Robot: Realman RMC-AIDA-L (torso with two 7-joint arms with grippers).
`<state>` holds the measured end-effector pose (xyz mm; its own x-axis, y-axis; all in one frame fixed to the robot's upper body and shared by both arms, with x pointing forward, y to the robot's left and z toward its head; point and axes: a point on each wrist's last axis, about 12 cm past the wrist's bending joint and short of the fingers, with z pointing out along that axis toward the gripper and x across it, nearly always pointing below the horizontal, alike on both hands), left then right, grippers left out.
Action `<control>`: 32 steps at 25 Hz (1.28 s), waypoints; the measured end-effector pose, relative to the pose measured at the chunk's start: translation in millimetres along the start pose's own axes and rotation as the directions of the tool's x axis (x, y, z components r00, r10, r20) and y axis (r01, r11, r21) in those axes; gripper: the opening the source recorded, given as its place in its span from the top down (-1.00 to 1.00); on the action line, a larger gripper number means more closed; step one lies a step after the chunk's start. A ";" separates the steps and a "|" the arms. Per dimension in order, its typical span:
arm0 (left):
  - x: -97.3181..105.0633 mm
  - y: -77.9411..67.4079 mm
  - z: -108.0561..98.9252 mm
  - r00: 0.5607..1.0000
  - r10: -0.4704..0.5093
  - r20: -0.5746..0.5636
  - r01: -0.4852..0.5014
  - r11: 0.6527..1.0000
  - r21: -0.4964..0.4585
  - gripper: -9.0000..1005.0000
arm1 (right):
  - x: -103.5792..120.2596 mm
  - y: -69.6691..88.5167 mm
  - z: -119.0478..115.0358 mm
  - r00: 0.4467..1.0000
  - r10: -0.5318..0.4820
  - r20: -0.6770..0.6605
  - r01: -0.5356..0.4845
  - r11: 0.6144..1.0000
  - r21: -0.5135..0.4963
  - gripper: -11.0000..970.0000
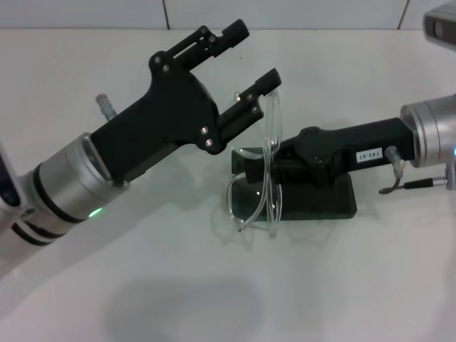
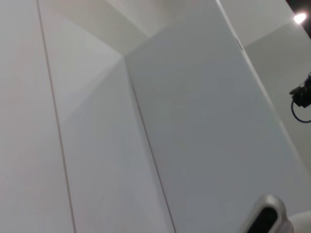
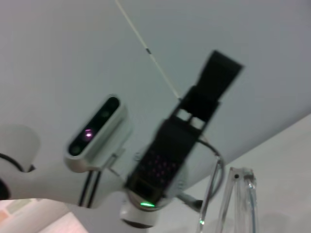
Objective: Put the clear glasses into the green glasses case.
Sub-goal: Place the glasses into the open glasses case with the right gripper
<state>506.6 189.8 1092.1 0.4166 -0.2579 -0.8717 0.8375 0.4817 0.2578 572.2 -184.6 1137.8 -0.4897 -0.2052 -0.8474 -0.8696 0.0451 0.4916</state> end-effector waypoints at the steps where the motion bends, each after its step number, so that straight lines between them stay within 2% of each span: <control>1: -0.4 -0.5 -1.6 1.000 -0.001 0.002 0.001 1.000 -0.006 -0.15 | -0.9 -1.4 -1.3 1.000 -0.004 -0.001 0.004 1.000 0.013 0.61; 7: -0.5 -3.6 -15.0 1.000 -0.009 -0.011 0.008 0.998 -0.055 -0.15 | -13.8 -6.1 -10.6 0.998 -0.042 -0.049 0.045 0.997 0.062 0.61; 15: 0.1 -6.2 -22.9 1.000 -0.017 -0.024 0.015 0.997 -0.078 -0.15 | -22.1 -9.0 -7.3 0.993 -0.070 -0.092 0.078 0.993 0.090 0.60; 18: 1.3 -6.0 -21.9 0.999 -0.020 -0.032 0.017 0.997 -0.073 -0.15 | -26.3 -9.3 -4.0 0.986 -0.087 -0.143 0.101 0.990 0.095 0.60; 21: 1.0 -6.6 -24.0 0.999 -0.021 -0.033 0.019 0.997 -0.077 -0.15 | -37.6 -7.9 -2.8 0.962 -0.116 -0.248 0.149 0.982 0.119 0.60; 25: -1.3 -6.8 -36.6 0.999 -0.028 -0.040 0.023 0.993 -0.119 -0.15 | -62.8 -2.9 2.9 0.881 -0.152 -0.447 0.246 0.956 0.160 0.60; 31: -6.7 -7.6 -55.3 0.998 -0.062 -0.025 0.057 0.980 -0.193 -0.15 | -96.5 4.1 32.8 0.688 -0.171 -0.705 0.373 0.917 0.141 0.59; 32: -7.7 -7.9 -58.9 0.997 -0.071 -0.023 0.065 0.977 -0.204 -0.15 | -100.9 4.3 42.9 0.636 -0.171 -0.753 0.402 0.906 0.134 0.59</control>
<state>475.9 237.3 1072.2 0.3475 -0.2721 -0.8973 0.7734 0.6243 0.1102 615.2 -121.7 1216.8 -0.1157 -0.8741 -0.4718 -0.9929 0.0894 0.0779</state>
